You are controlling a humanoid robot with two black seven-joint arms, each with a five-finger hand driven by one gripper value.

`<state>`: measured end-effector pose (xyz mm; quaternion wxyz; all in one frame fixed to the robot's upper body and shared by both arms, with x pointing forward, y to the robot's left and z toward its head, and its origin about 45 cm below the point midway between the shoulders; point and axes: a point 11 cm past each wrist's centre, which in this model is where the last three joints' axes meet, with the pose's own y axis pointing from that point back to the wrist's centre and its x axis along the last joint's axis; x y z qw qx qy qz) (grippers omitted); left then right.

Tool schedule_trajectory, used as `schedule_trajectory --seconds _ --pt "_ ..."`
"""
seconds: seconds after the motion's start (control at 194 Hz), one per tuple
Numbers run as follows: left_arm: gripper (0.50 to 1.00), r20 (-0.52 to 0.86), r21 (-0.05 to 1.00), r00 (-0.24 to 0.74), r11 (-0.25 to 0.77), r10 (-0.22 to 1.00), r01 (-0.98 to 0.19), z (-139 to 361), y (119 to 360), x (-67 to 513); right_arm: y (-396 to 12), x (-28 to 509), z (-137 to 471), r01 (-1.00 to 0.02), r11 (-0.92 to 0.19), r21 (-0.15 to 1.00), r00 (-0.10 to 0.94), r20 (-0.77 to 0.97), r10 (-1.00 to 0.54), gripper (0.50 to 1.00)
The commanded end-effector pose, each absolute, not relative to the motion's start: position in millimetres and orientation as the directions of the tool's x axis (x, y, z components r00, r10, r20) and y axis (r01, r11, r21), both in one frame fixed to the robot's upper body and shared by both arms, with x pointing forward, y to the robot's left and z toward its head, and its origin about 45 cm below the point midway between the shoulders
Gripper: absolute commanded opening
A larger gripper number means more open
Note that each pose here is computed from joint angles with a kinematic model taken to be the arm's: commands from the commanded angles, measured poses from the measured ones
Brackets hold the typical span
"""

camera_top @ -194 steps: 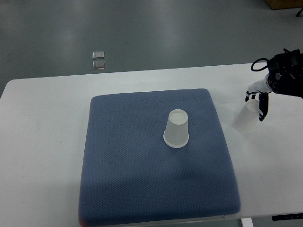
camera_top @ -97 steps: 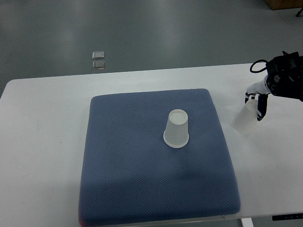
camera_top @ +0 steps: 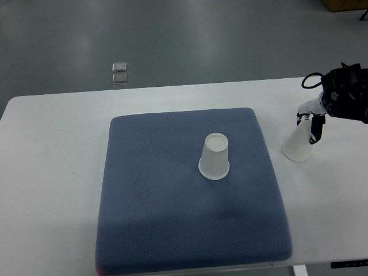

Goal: Stack paper cups
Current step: 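Close the right hand fingers around the white paper cup, then lift the cup with the right hand and carry it over the pad cup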

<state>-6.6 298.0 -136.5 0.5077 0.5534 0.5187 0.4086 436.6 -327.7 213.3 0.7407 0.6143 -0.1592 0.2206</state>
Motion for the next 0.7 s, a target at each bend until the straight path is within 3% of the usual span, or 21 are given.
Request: schedule_trajectory --seconds 0.0,0.289,0.696 --pt "1.000 -0.073 0.986 0.128 0.052 0.989 0.160 -136.5 298.5 -7.2 -325.5 437.6 215.8 -0.524 0.144 0.840 0.851 0.508 0.134 0.703" --pt "1.000 -0.074 0.986 0.130 0.053 0.989 0.159 -136.5 298.0 -6.4 -312.7 451.0 264.6 -0.558 0.125 0.820 0.827 0.539 0.157 0.703" --pt "1.000 -0.076 0.986 0.131 0.054 0.988 0.160 -136.5 297.6 -6.6 -274.7 445.3 406.3 -0.611 0.063 0.789 0.776 0.581 0.245 0.703"
